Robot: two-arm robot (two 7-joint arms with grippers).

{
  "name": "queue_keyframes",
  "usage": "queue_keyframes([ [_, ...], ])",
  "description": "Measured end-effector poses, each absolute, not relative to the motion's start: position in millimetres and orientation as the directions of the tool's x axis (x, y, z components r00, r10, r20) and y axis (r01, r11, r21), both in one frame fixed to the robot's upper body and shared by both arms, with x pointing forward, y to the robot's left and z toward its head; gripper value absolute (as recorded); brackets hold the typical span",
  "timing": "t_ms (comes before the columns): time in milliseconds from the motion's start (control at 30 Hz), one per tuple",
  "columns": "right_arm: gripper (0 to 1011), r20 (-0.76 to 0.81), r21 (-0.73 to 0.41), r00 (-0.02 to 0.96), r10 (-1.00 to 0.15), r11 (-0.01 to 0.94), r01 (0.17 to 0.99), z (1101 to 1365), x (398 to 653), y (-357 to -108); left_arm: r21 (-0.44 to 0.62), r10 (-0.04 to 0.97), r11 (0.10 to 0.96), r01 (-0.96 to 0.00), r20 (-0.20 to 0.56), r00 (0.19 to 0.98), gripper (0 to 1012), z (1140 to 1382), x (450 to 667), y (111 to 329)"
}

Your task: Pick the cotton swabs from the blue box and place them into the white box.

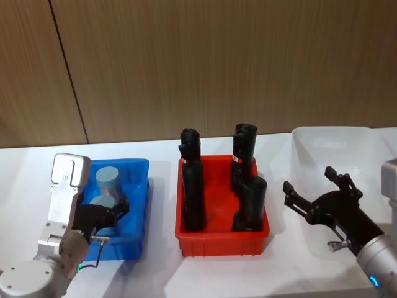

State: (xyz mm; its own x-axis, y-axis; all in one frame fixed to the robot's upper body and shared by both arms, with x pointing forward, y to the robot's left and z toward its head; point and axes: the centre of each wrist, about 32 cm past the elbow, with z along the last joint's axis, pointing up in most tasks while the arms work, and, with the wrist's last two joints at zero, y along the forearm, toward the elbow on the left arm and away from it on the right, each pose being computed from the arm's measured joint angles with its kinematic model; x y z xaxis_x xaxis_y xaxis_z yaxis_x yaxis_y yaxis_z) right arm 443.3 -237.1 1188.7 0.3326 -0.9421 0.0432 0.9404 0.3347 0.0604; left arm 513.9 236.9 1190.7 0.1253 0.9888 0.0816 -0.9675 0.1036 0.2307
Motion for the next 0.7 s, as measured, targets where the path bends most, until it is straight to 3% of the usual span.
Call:
queue_keyframes([
  [700, 1002, 0.043, 0.06, 0.333, -0.942, 0.335, 0.94, 1189, 443, -237, 0.307, 0.996, 0.075, -0.949, 0.029, 0.088, 1004, 1181, 539, 252],
])
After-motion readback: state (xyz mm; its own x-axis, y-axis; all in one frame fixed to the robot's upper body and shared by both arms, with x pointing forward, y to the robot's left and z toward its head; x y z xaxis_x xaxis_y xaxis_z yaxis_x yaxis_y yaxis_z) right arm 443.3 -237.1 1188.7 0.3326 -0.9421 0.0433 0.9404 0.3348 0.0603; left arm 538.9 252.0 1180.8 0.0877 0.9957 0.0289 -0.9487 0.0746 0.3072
